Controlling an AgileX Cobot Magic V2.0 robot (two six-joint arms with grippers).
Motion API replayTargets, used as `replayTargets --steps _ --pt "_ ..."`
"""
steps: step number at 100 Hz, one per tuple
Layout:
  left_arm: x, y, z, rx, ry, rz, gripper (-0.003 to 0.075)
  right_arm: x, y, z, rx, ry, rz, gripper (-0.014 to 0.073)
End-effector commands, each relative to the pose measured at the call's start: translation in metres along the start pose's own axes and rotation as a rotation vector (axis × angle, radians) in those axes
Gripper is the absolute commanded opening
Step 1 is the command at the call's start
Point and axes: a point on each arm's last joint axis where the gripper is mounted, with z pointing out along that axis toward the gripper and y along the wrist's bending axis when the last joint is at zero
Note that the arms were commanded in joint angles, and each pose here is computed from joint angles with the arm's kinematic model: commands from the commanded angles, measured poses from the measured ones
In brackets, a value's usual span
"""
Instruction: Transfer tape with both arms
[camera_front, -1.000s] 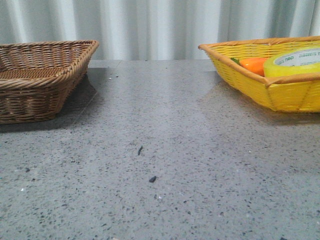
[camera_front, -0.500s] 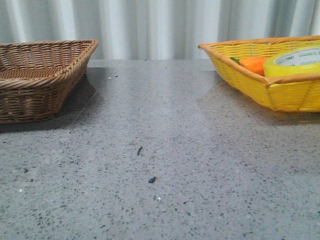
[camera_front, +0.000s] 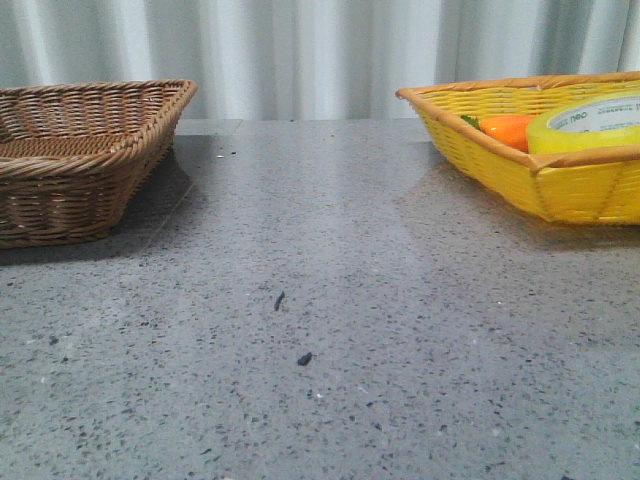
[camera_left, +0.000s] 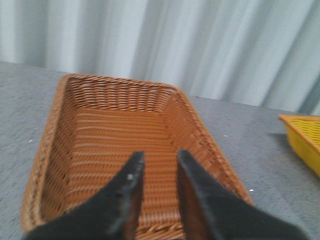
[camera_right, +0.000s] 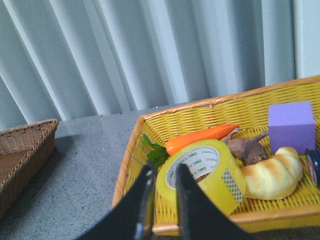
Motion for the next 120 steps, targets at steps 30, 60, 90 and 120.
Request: replayTargets --steps 30,60,90,120 --pt "-0.025 -0.023 0.013 0.162 0.015 0.021 0.0386 -0.091 0.021 0.087 -0.040 0.389 -0.041 0.0402" --pt "-0.025 -0.025 0.014 0.178 0.017 -0.004 0.0386 -0.096 0.034 0.177 -0.107 0.730 -0.075 0.0399" --pt "-0.025 -0.025 0.014 0.178 0.020 -0.004 0.0386 -0.052 0.028 0.243 -0.098 0.935 -0.066 0.0399" --pt "-0.025 -0.025 0.014 0.178 0.020 -0.004 0.0386 -0.015 0.015 0.278 -0.043 1.016 -0.066 0.0399"
